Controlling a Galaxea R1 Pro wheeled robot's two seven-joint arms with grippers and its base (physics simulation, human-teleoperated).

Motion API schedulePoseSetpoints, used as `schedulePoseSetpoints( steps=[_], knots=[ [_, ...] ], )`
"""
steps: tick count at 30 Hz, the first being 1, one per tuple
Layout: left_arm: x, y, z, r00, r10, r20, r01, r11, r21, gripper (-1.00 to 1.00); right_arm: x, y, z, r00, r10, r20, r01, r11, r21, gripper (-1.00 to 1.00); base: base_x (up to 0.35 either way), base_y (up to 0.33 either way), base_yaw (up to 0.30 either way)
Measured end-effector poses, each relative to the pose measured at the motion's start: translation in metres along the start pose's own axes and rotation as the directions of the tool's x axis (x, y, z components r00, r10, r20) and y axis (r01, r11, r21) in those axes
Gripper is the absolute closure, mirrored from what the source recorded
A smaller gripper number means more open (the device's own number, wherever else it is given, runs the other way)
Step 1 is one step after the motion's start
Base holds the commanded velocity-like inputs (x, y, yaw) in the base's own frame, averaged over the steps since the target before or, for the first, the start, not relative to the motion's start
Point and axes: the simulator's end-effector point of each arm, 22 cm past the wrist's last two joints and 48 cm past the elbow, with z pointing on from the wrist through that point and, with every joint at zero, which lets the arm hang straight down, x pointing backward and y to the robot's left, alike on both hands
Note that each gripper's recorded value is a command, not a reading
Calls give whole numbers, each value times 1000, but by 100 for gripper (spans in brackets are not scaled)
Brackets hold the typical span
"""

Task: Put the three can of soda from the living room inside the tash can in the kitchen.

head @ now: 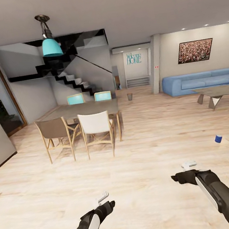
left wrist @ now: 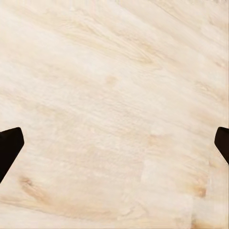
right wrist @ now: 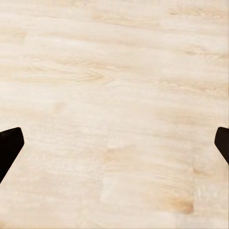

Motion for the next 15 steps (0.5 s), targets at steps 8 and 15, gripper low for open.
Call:
schedulePoseSetpoints(
  steps=[8, 15],
  knots=[
    [0, 0, 0, 1000, 0, -1, 0, 1000, 3, -100, -1, 2, -1, 1000, 1, -1, -1, 1000, -4, -100, 327, -183, 0],
    [3, 0, 0, 1000, -2, -12, 2, 1000, 7, -100, 24, 7, -2, 993, 23, -116, -24, 1000, -10, -100, 327, -183, -144]
  ],
)
